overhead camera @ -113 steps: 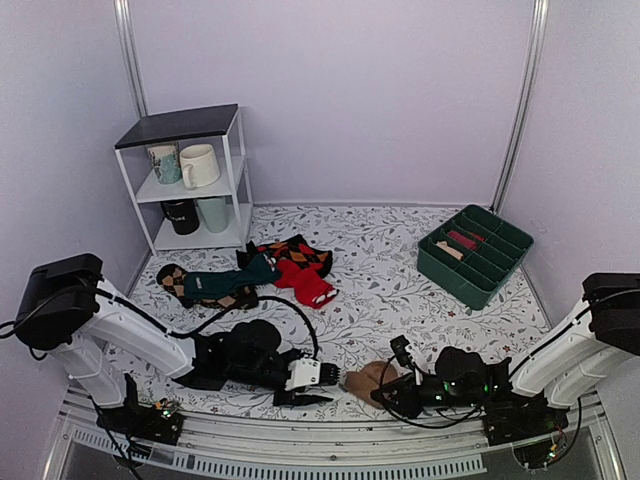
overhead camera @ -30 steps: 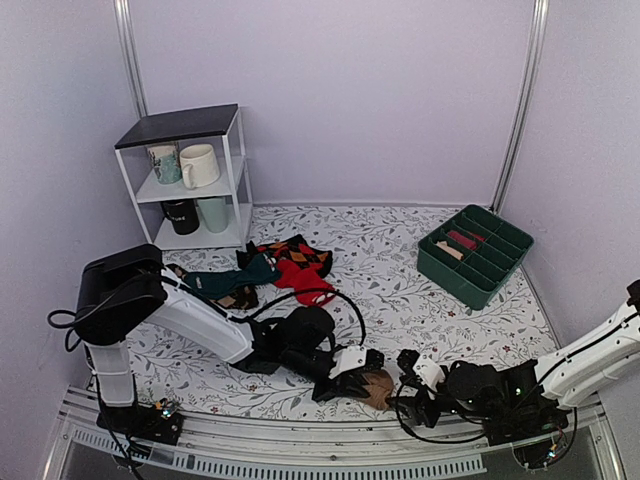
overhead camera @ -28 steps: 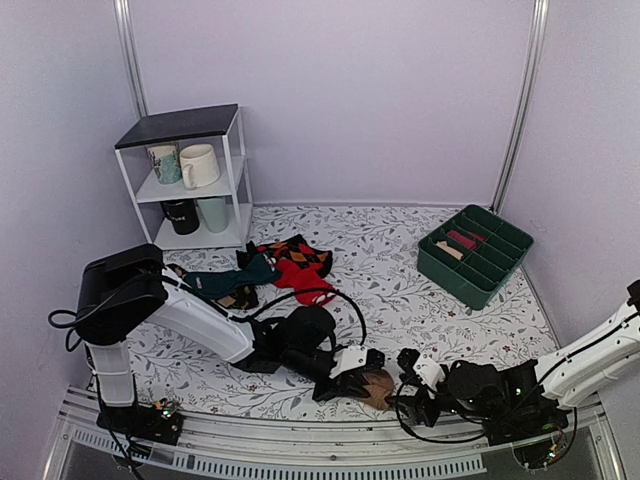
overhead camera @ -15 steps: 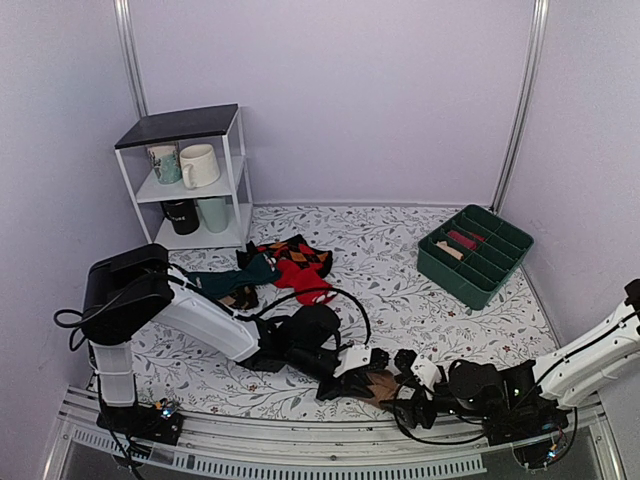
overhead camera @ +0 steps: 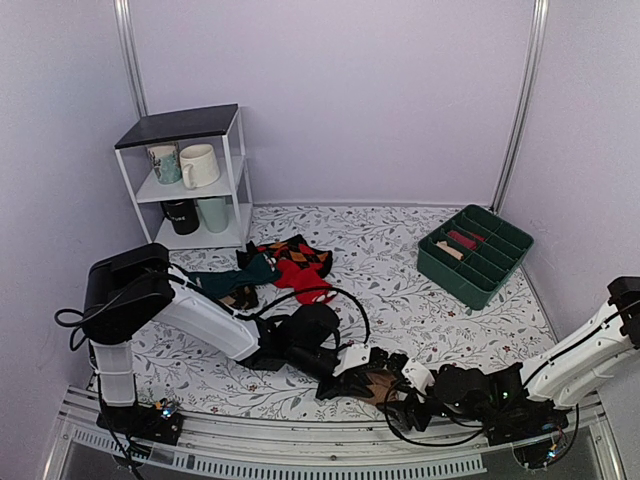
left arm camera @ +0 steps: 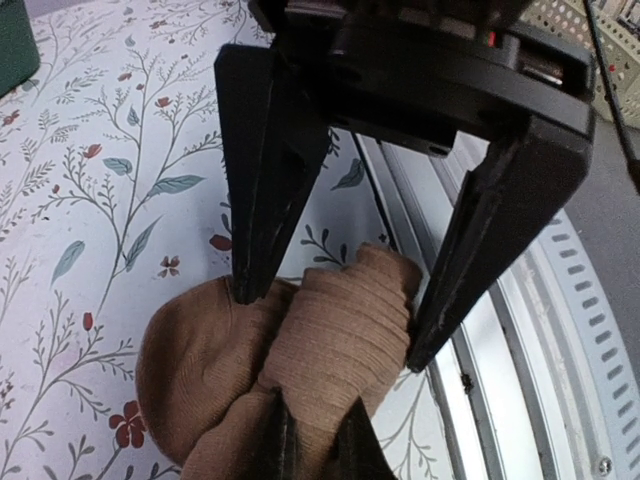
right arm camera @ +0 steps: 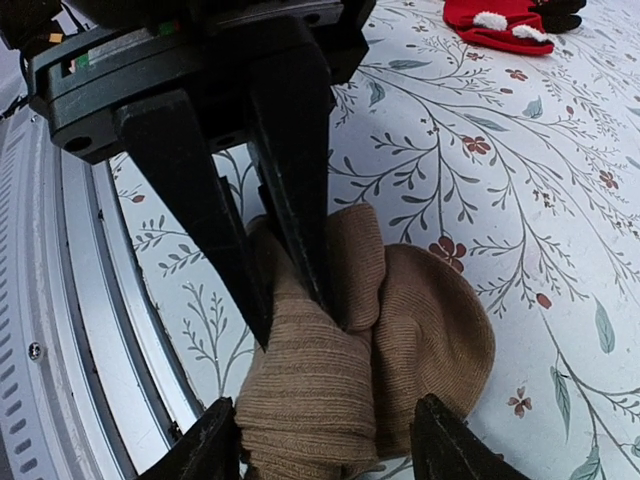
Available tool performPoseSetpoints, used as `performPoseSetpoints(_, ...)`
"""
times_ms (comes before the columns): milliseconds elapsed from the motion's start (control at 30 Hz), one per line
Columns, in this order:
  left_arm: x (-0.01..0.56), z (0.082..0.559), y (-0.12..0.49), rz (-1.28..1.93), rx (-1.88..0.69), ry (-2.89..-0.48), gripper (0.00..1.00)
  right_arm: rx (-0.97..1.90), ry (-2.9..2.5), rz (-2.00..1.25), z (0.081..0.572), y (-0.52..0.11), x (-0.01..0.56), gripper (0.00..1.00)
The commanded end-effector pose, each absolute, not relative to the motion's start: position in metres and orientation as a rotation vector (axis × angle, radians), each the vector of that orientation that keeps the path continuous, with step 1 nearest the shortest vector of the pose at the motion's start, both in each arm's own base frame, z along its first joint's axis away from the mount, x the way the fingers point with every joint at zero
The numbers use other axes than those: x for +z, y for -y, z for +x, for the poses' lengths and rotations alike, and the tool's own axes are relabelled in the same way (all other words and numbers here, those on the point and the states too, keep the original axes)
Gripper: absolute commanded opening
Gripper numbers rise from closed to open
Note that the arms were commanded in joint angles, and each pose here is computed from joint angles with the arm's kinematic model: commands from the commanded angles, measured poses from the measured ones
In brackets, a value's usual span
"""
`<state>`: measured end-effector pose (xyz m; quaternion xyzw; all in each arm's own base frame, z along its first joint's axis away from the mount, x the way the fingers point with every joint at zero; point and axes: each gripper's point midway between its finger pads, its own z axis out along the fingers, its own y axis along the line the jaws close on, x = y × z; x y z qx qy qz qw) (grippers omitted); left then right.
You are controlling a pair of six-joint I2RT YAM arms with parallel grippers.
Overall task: Roll the socks
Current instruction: Roll a pair of socks at the center of the board.
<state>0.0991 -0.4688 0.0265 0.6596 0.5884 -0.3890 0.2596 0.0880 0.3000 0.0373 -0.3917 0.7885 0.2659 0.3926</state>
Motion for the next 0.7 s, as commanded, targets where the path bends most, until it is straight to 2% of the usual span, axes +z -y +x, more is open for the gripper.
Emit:
performPoseSetpoints(0, -0.069, 0.081, 0.398, 1.952, -0.865, -2.013, 0.00, 0.747, -1.959, -0.986, 0.085, -0.315, 0.052, 0.57)
performPoseSetpoints(100, -0.070, 0.081, 0.398, 1.954, -0.864, -2.016, 0.00, 0.744, -1.975, -0.985, 0.084, -0.313, 0.047, 0.49)
performPoseSetpoints(333, -0.061, 0.087, 0.404, 1.927, -0.836, -1.971, 0.01, 0.808, -2.129, -0.894, 0.087, -0.292, 0.017, 0.16)
performPoseSetpoints(367, -0.056, 0.091, 0.406, 1.904, -0.815, -1.950, 0.05, 0.817, -2.154, -0.870, 0.087, -0.287, 0.013, 0.15)
performPoseSetpoints(400, -0.049, 0.095, 0.409, 1.881, -0.800, -1.920, 0.25, 0.828, -2.184, -0.842, 0.087, -0.283, 0.009, 0.14)
performPoseSetpoints(433, -0.041, 0.099, 0.412, 1.859, -0.781, -1.886, 0.38, 0.838, -2.207, -0.826, 0.086, -0.280, 0.007, 0.13)
performPoseSetpoints(500, -0.005, 0.108, 0.424, 1.778, -0.746, -1.751, 0.40, 0.852, -2.258, -0.792, 0.086, -0.273, 0.000, 0.12)
performPoseSetpoints(667, 0.060, 0.094, 0.424, 1.700, -0.733, -1.411, 0.40, 0.907, -2.357, -0.734, 0.084, -0.267, -0.011, 0.11)
